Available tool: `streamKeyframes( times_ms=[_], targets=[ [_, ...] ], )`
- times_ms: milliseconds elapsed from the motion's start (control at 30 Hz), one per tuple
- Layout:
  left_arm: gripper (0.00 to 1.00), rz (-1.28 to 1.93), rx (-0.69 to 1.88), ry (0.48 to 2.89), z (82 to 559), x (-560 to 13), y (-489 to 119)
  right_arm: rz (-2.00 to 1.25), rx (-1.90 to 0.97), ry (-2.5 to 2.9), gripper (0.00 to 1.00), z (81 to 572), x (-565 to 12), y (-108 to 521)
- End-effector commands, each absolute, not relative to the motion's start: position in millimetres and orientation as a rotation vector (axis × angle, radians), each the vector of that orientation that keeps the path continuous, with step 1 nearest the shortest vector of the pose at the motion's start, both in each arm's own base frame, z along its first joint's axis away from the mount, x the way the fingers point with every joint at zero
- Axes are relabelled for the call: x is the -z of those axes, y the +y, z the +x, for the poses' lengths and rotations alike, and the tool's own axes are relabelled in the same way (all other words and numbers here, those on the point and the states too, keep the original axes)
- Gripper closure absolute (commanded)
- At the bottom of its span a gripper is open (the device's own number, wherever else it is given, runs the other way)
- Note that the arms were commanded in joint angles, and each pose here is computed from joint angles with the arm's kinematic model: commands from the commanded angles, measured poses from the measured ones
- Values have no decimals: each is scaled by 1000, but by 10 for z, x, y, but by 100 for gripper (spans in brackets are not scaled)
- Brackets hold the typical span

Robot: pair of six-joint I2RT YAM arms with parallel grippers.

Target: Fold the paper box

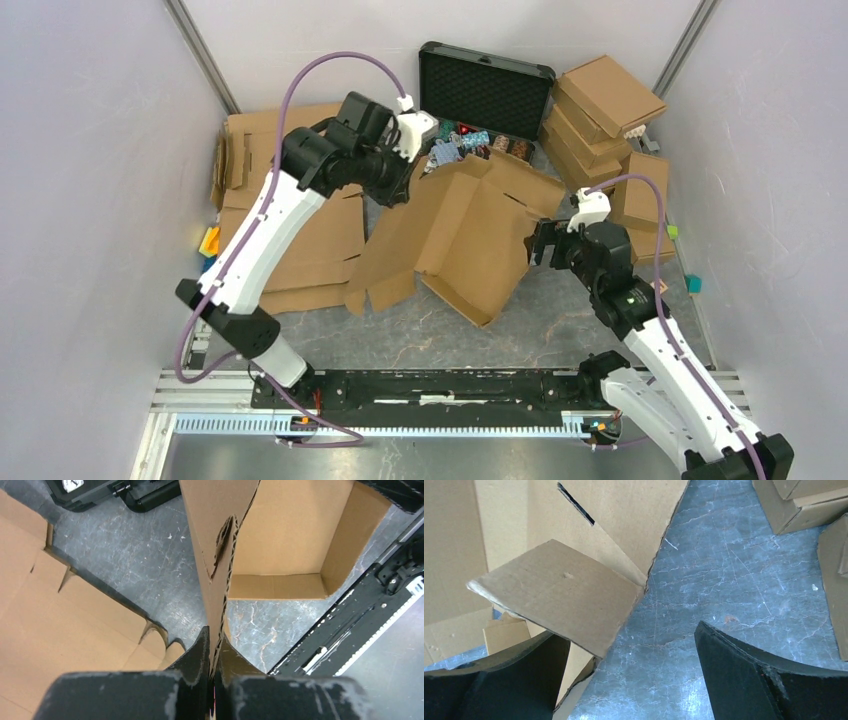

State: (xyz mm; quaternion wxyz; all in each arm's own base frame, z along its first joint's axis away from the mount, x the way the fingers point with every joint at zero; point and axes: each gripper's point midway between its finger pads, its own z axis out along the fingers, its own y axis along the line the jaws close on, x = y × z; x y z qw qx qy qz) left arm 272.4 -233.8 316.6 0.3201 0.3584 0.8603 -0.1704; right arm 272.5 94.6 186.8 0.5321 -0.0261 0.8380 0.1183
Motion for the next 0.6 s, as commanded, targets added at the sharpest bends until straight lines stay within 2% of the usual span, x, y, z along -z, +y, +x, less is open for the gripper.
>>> streamKeyframes(
  times_ms=[0,67,100,133,233,300,333,433,567],
  targets=[
    [96,1201,382,2388,2554,-2820,-2297,-89,-252,1970,2,2719,-2038,905],
    [86,1226,362,2366,2642,-2789,-2425,-89,-231,1981,2,2726,-1995,879],
    [64,1215,345,2353,2703,-2810,-2468,-85,-216,1986,2,2733,-1968,860],
    [49,1158,304,2354,2811,-2835,-2479,-81,-204,1990,2,2739,-1941,845],
    [28,1009,269,2283,3013,-3029,-2517,-63,-165,1999,2,2767,-1871,789],
    [4,936,292,2187,3067,-3225,-2538,-51,-145,1998,2,2798,-1844,763],
    [0,879,282,2127,3133,-3353,-2523,-50,-144,2001,2,2816,-1828,769],
    [0,701,247,2015,3169,-3644,-2338,-51,-138,2017,2,2880,-1785,791],
    [0,438,251,1991,3017,-3771,-2018,-75,-94,2054,2,2936,-1687,775]
  ],
)
